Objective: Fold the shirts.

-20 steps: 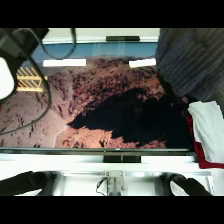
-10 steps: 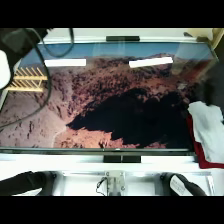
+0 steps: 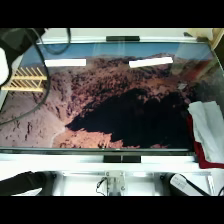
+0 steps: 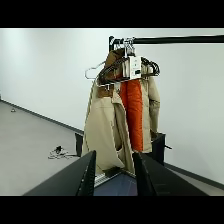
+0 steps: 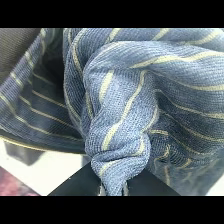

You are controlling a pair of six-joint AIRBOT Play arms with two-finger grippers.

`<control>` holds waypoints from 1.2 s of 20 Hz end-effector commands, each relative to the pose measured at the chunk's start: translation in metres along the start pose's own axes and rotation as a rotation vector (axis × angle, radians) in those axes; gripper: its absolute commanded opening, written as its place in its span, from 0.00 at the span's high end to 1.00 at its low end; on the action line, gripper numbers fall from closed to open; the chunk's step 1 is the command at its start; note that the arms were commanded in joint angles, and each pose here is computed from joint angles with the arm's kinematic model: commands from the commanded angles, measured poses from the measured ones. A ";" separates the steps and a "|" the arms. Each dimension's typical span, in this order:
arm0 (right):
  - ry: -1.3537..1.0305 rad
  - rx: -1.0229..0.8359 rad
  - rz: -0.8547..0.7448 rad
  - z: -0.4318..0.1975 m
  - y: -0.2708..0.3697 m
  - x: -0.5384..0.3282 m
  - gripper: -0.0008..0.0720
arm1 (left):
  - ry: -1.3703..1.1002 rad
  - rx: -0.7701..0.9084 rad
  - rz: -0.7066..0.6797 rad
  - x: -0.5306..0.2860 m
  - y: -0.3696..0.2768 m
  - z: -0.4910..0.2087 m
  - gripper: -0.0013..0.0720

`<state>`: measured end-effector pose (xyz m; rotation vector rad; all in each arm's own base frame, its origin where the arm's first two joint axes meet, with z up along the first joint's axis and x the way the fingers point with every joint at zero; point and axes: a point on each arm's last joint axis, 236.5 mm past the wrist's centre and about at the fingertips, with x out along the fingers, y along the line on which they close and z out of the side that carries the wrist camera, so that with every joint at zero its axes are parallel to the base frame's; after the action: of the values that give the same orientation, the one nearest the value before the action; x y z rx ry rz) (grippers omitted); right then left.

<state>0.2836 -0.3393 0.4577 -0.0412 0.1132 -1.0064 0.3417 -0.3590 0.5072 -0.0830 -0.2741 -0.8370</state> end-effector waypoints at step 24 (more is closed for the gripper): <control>-0.053 0.041 -0.428 -0.026 -0.217 0.041 0.87 | -0.022 0.008 0.010 -0.009 0.005 0.014 0.52</control>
<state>0.1266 -0.4823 0.4420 -0.0334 0.0644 -1.4205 0.3365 -0.3465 0.5190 -0.0861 -0.2984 -0.8248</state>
